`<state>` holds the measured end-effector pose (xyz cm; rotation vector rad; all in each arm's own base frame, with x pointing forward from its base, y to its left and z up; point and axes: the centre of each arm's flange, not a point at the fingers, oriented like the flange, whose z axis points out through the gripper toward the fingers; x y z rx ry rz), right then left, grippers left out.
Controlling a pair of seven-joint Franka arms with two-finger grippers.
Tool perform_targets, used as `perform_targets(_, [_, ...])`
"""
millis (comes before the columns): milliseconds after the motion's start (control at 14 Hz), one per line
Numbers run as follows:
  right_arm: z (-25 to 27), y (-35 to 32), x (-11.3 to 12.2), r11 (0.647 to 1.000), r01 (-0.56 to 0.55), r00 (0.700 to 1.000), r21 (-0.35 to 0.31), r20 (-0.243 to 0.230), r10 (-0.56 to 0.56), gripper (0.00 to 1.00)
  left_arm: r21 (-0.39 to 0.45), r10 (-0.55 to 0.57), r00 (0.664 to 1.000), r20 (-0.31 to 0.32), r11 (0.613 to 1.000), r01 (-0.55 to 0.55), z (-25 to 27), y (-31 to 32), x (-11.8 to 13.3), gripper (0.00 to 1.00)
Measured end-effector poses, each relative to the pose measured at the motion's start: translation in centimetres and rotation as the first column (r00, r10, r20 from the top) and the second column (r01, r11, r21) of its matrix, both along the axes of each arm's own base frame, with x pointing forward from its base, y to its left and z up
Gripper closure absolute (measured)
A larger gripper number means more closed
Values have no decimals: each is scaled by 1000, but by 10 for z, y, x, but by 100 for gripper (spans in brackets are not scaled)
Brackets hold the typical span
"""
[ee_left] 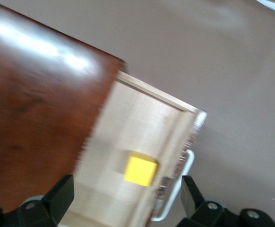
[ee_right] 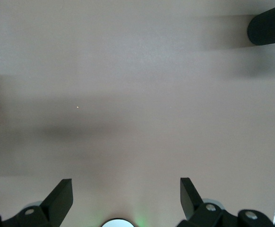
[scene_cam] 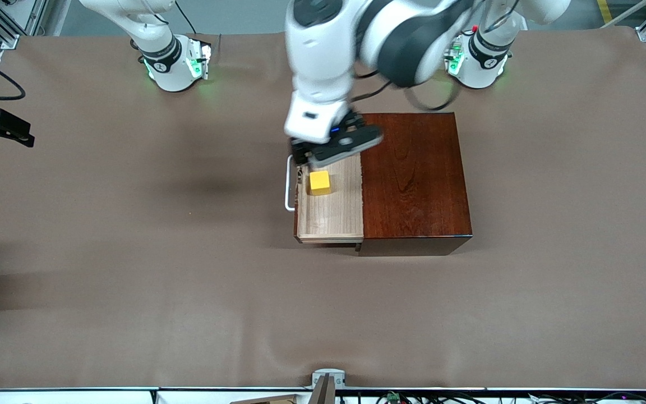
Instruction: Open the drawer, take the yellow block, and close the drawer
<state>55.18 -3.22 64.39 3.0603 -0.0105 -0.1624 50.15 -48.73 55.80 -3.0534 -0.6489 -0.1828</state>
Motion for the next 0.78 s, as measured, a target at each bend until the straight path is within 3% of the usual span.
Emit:
perform_targets(356, [-16,-2,8,1000,2,1000,1,-26,-2,0,59,-99,992,-81,993,104,66,118,27,0])
perform_targets(784, [-39,15,28,1000,14,1000,10,-22,-13,0,57,-238,961,-143,967,248,105,288,62,0])
